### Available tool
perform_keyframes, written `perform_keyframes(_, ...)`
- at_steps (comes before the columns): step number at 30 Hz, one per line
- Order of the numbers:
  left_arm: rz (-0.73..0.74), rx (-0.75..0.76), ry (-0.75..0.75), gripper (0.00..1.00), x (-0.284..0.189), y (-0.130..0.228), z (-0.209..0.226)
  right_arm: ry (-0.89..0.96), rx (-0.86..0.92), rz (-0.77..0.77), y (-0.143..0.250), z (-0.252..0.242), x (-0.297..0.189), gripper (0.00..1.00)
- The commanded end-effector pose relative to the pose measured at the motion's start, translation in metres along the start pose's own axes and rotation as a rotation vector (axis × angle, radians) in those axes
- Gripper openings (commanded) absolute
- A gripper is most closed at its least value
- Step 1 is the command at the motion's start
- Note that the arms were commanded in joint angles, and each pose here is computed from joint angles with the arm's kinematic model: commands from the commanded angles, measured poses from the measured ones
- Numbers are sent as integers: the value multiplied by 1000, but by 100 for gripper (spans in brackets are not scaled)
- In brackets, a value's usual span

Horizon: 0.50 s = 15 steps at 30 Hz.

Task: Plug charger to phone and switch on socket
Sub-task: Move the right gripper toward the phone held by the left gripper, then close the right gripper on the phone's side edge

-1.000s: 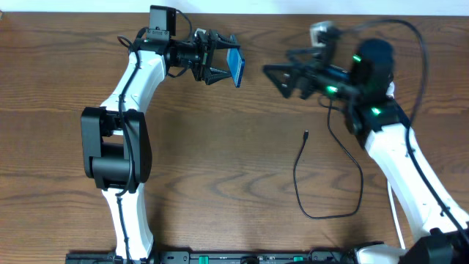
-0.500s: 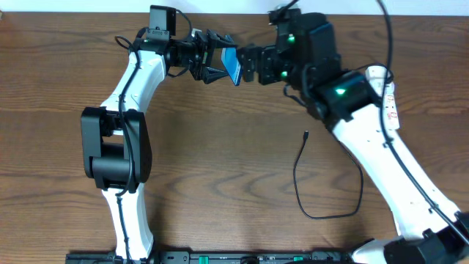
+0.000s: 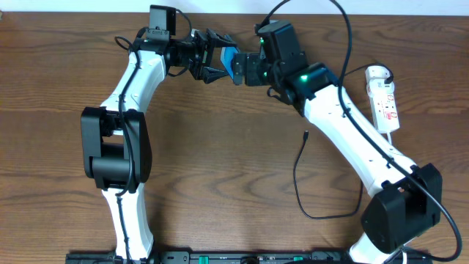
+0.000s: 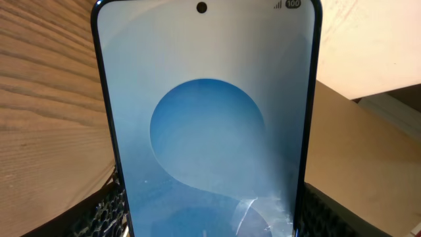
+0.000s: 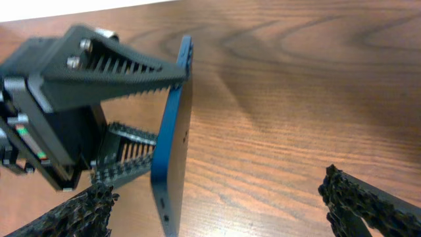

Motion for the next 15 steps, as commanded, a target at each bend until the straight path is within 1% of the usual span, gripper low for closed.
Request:
perform_keyframes(1, -16, 30, 25, 75, -10, 9, -15, -39, 30, -38, -13, 4, -13, 99)
perform_keyframes(6, -20, 33, 26, 75, -10, 8, -15, -78, -3, -2, -2, 18, -2, 99)
perform_keyframes(11, -17, 32, 27, 75, -10, 8, -15, -63, -44, 7, 6, 27, 7, 99)
perform_keyframes(12, -16, 31, 27, 75, -10, 9, -15, -61, -44, 3, 5, 27, 7, 96)
perform_keyframes(15, -14, 4, 28, 75, -10, 9, -15, -64, -36, -6, 4, 29, 7, 83)
Point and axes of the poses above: each gripper's point midway between its finger pads, its own x axis out along the fingers, its own z axis along the line the jaws close on, y = z × x, the point moved 8 cm from there along -x, back along the fingers, and after that the axes turned 2 degrees about -x, right-handed, at the moved point
